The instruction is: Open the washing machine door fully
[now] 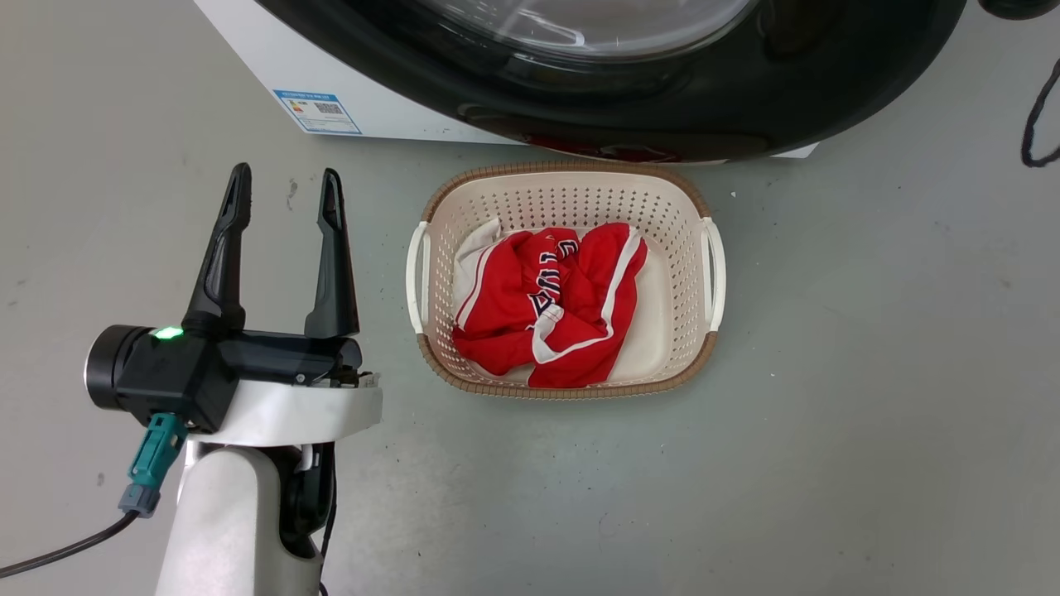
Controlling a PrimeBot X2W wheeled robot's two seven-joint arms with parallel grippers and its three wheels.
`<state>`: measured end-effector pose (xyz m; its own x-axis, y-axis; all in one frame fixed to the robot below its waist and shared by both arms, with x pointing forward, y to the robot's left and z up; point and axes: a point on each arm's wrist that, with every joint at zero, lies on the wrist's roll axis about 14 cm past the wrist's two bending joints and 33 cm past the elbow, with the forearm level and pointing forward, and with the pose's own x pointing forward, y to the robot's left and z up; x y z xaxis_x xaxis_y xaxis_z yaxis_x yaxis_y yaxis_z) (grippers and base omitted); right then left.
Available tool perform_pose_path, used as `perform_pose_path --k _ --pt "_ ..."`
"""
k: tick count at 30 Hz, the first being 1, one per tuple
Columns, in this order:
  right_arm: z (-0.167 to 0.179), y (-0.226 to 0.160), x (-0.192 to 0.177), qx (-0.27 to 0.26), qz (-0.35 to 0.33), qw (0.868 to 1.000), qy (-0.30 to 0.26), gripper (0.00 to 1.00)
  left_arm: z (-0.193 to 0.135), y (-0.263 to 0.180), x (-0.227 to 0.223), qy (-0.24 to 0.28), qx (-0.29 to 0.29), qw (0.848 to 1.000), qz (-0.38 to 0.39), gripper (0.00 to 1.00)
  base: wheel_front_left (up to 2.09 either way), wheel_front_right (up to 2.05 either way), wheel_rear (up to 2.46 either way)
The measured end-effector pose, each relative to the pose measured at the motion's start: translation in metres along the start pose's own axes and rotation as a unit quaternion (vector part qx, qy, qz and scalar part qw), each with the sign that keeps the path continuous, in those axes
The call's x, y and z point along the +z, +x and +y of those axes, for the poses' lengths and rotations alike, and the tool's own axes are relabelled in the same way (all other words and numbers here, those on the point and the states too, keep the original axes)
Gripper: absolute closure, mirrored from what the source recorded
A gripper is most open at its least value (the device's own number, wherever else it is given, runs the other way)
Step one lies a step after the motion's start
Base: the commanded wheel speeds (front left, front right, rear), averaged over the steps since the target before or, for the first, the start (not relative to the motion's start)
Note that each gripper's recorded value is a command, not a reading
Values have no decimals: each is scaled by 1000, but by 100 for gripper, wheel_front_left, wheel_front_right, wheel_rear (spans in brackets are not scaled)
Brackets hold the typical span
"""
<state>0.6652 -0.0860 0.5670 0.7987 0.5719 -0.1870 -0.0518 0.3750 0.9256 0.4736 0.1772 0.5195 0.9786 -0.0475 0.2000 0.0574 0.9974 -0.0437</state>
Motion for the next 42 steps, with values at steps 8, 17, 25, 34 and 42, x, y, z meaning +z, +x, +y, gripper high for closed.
perform_pose_path --k 8,17,25,34,42 --pt "9 -16 -30 22 83 996 -8 100 -2 -2 10 -1 0 1000 -9 0 0 0 0" --pt "21 -53 -71 42 166 985 -16 100 -5 -19 26 1 -1 1000 -15 0 0 0 0" --pt "40 -83 -119 62 232 970 -44 100 -9 -37 44 1 -4 1000 -27 0 0 0 0" --pt "64 -102 -185 103 303 945 -62 100 -12 -55 53 -1 -5 1000 -30 0 0 0 0" --pt "84 -111 -229 140 346 926 -60 100 -10 -64 59 2 -2 999 -34 0 0 0 0"
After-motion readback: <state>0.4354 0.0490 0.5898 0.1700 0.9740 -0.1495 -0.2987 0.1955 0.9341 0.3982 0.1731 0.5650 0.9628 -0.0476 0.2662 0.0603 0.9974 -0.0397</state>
